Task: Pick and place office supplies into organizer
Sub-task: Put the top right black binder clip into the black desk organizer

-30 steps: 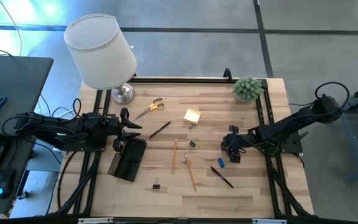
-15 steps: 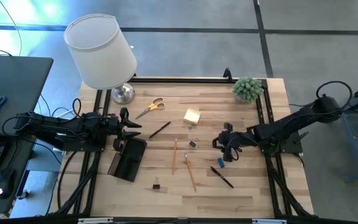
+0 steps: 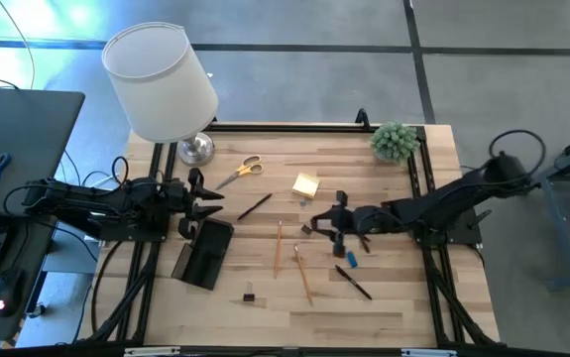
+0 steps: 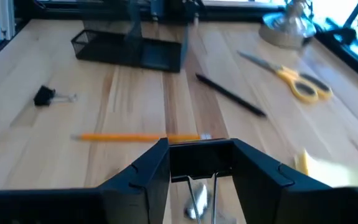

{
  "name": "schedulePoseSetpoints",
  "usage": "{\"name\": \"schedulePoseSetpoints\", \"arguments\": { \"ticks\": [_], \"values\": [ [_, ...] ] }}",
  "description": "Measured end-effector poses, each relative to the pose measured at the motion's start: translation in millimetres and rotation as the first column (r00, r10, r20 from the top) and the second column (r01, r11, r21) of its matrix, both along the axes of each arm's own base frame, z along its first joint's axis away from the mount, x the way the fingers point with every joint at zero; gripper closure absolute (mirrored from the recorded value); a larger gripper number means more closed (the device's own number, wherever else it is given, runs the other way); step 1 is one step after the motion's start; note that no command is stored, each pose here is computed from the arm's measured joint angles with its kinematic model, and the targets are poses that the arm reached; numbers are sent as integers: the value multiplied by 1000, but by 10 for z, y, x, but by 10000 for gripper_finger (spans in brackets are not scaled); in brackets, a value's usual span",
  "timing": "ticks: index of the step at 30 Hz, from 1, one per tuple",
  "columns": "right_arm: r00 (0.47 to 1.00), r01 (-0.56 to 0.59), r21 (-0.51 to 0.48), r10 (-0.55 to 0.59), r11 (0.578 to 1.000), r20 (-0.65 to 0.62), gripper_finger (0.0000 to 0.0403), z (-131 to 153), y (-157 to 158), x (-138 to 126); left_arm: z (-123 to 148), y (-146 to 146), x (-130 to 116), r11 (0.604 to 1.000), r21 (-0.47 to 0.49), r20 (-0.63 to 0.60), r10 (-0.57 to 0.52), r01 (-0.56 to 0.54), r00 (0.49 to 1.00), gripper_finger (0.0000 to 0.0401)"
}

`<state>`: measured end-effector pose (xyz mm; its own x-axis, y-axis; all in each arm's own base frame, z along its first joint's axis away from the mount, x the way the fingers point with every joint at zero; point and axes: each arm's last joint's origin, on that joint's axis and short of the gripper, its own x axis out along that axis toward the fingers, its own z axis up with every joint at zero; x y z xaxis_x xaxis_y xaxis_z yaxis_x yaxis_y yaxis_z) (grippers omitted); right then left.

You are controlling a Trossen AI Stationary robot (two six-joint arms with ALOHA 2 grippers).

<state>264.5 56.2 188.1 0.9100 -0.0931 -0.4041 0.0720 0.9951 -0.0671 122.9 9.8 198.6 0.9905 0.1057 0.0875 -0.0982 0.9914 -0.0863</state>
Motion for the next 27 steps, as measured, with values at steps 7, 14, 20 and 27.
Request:
{"name": "schedulePoseSetpoints", "arguments": {
  "ticks": [7,14,20,27],
  "values": [
    [998,-63,-73,62,995,-12,256,16,193,749,-2,3,0,1000,-1,-2,12,-12,1000,270],
    [980,-186,-128,193,974,41,257,102,400,1486,-1,11,-3,999,-3,-6,38,-38,999,270],
    [960,-249,-128,263,960,99,257,104,486,1992,127,7,-49,999,-2,-22,39,-39,999,270],
    [941,-290,-161,312,943,134,254,28,607,2462,283,3,-179,998,-2,-97,56,-57,994,270]
  ]
}}
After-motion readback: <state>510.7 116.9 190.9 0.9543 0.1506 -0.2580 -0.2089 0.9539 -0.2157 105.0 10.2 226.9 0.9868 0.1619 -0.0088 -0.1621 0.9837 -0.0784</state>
